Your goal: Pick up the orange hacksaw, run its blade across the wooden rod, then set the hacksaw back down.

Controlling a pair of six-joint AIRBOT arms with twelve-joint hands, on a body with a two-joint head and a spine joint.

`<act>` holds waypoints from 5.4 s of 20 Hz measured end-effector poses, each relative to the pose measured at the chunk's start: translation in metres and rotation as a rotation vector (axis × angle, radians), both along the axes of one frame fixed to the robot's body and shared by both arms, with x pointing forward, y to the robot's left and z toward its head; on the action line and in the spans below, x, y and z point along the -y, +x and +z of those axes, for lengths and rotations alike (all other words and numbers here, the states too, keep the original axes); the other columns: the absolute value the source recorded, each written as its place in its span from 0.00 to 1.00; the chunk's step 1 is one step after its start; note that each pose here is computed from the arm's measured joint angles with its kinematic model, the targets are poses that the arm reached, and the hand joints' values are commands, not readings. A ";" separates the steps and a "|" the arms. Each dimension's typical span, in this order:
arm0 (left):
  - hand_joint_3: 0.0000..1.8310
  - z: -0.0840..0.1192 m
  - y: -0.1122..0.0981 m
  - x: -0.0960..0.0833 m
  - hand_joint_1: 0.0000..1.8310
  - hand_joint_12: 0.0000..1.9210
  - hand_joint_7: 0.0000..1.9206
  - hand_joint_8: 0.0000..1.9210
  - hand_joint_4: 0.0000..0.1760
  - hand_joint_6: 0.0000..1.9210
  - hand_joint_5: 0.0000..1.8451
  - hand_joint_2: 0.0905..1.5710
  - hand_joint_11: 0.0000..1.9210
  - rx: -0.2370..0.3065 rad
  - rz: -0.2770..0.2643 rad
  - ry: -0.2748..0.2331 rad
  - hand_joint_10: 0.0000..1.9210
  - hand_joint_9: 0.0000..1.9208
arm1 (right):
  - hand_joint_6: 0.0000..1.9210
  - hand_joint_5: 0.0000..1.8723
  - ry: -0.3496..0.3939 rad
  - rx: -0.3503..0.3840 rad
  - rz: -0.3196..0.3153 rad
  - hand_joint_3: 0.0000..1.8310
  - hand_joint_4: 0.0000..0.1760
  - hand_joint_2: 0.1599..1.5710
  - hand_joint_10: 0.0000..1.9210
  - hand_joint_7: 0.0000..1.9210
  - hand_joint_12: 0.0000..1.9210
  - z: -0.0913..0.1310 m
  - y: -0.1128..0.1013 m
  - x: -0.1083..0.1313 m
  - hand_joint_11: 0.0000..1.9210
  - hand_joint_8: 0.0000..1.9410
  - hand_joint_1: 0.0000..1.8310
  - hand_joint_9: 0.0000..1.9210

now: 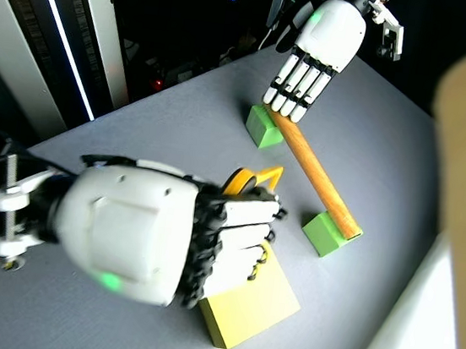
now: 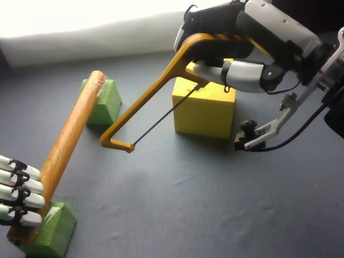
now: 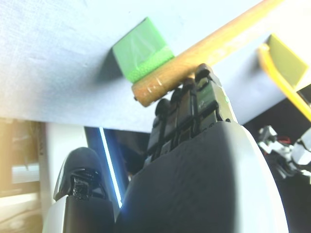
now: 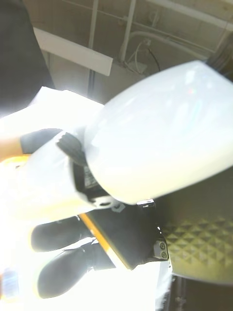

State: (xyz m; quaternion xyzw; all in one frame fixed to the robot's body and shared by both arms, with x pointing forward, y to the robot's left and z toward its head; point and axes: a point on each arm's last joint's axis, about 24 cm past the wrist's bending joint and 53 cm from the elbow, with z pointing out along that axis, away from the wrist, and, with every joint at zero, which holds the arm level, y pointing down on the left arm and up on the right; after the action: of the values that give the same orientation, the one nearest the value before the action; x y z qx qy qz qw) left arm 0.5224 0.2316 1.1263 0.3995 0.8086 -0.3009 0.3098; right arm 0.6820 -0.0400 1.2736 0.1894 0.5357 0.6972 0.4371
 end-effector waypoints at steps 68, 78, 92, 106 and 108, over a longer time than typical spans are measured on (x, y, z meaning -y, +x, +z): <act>0.00 0.001 0.002 0.002 0.07 0.00 0.00 0.00 0.00 0.00 0.00 0.81 0.00 0.006 -0.001 -0.005 0.00 0.00 | 0.53 0.43 0.532 -0.347 -0.340 0.00 0.00 0.71 0.74 0.48 0.80 -0.117 -0.043 -0.044 0.41 0.62 0.75 0.42; 0.00 0.001 0.002 0.005 0.09 0.00 0.01 0.00 0.00 0.00 0.02 0.80 0.00 0.008 -0.005 -0.008 0.00 0.00 | 0.55 0.41 0.583 -0.386 -0.269 0.00 0.00 0.72 0.76 0.47 0.83 -0.120 -0.031 -0.087 0.39 0.64 0.74 0.40; 0.00 0.001 0.004 0.004 0.09 0.01 0.03 0.01 0.00 0.01 0.04 0.80 0.02 0.012 0.002 -0.009 0.01 0.02 | 0.53 0.42 0.618 -0.377 -0.205 0.00 0.00 0.71 0.73 0.49 0.80 -0.110 -0.019 -0.115 0.44 0.58 0.75 0.46; 0.00 0.002 0.005 0.005 0.06 0.00 0.03 0.00 0.00 0.00 0.03 0.81 0.00 0.011 0.006 -0.015 0.00 0.01 | 0.52 0.45 0.473 -0.362 -0.283 0.00 0.00 0.70 0.65 0.51 0.79 -0.122 -0.042 -0.040 0.45 0.61 0.70 0.48; 0.00 0.002 0.005 0.005 0.04 0.02 0.04 0.00 0.00 0.00 0.04 0.80 0.00 0.010 0.007 -0.015 0.00 0.02 | 0.53 0.43 0.455 -0.364 -0.288 0.00 0.00 0.71 0.72 0.48 0.79 -0.125 -0.045 -0.033 0.42 0.61 0.75 0.44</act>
State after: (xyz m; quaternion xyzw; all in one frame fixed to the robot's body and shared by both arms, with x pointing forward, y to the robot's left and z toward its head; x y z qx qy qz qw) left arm 0.5273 0.2270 1.1286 0.3959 0.8060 -0.3042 0.3179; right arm 0.6366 -0.0069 1.1487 0.4780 0.4031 0.6846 0.3747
